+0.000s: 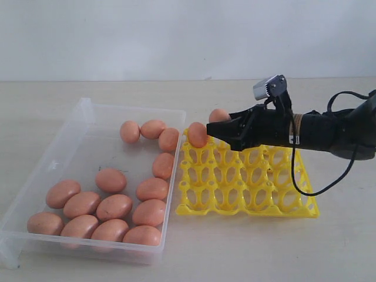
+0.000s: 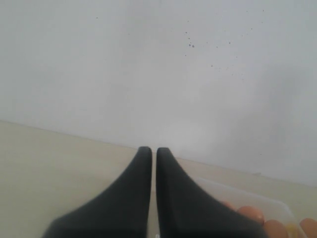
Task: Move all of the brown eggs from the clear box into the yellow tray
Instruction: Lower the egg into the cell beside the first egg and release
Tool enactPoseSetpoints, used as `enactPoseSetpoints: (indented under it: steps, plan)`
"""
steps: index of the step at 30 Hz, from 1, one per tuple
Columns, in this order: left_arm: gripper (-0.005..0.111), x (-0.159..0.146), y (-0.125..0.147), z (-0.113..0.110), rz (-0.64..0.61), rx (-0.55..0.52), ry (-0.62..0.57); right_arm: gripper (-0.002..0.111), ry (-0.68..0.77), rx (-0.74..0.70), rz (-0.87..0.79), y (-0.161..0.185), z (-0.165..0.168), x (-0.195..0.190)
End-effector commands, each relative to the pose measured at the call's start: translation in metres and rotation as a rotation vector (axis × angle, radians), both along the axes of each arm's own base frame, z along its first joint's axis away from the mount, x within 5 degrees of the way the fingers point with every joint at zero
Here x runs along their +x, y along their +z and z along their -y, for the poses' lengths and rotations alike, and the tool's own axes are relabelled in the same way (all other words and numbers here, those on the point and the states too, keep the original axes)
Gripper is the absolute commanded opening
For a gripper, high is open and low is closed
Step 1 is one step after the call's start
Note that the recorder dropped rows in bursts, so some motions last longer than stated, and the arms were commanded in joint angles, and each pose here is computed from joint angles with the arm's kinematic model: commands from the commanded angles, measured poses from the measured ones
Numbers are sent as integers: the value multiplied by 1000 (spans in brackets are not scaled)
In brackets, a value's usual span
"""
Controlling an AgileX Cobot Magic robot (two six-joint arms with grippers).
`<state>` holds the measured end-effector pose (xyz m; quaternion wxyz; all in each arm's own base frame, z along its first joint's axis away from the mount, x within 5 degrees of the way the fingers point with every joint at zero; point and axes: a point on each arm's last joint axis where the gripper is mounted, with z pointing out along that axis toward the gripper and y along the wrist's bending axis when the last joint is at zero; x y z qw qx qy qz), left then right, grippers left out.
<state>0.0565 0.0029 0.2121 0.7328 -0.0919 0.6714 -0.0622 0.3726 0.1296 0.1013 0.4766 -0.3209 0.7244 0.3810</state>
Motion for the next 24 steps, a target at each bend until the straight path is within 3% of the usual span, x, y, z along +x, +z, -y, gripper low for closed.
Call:
enactPoseSetpoints:
  steps: [1,24]
  plan:
    - [4,0,1,0,5,1,-4,0,-36,-26,4,1,-8,4]
    - [4,0,1,0,5,1,-4,0,-58,-55,-18,-2,-6,5]
